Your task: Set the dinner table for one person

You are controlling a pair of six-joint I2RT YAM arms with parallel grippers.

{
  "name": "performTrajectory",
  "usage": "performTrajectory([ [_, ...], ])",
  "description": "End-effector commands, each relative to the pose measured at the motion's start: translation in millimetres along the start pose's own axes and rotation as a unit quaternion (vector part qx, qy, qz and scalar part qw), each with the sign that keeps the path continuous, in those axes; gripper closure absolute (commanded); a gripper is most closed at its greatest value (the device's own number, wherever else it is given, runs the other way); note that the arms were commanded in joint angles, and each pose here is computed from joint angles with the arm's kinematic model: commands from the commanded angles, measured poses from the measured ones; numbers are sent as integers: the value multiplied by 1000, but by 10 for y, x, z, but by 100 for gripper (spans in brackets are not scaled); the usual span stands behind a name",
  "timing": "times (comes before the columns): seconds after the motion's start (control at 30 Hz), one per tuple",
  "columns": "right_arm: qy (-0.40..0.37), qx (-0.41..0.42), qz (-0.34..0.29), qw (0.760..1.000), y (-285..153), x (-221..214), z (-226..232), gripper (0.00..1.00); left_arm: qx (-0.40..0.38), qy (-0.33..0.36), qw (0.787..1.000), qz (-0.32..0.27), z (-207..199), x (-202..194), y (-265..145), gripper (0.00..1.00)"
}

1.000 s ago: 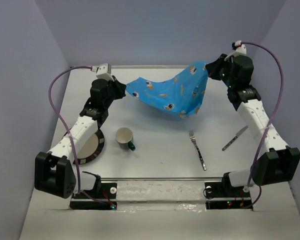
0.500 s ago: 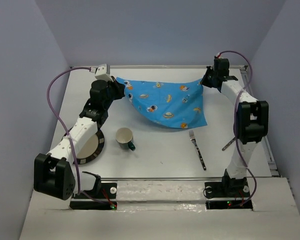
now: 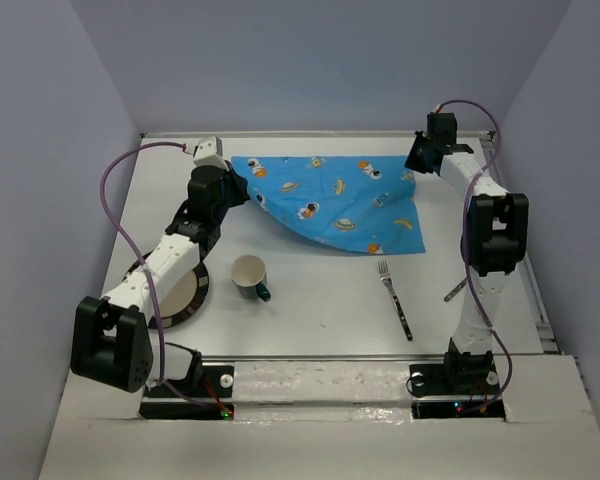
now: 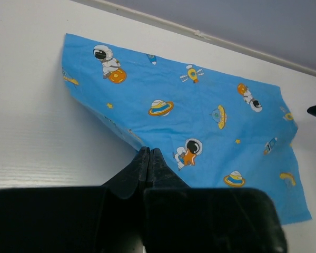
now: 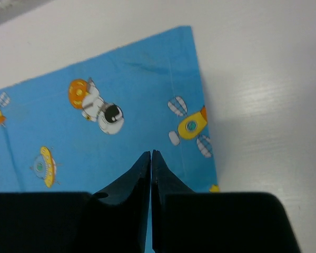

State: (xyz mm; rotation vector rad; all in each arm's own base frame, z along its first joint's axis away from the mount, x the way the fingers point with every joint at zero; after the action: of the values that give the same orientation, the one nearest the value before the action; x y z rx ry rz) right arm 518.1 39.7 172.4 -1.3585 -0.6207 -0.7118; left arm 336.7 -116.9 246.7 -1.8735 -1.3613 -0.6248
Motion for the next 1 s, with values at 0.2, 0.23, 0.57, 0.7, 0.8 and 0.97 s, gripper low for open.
performTrajectory([
  [0.2, 1, -17, -46, 999, -312, 214, 5, 75, -12, -22, 997, -72, -83, 209, -155, 42],
  [0.23, 2, -16, -43, 999, -302, 188, 6, 68, -12, -23, 997, -74, -87, 219, -166, 31],
  [0.57, -57, 140, -43, 988, -650, -283, 870, 65, -50, -25, 992, -117, -216, 530, -389, 1],
  [0.7, -63, 174, -26, 982, -647, -683, 1139, 81, -98, -7, 989, -110, -395, 647, -509, 1],
  [0.8, -78, 211, 2, 974, -629, -930, 1403, 100, -154, -10, 984, -92, -574, 687, -647, 1],
  [0.97, -124, 236, 14, 964, -669, -1236, 1868, 100, -213, -2, 974, -72, -731, 717, -918, 1],
])
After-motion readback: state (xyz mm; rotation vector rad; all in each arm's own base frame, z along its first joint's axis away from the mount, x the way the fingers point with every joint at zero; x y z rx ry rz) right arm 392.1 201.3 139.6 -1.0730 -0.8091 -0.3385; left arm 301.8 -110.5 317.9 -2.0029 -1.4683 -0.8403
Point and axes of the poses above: each gripper's point midway between its finger pads, its own y axis out along the fingers, its own z axis along the line the jaws close on, x = y × z, the point moved 8 cm from there along -y, back along the fingers, and after that the axes turned 15 degrees about -y, right-handed, at the moved point
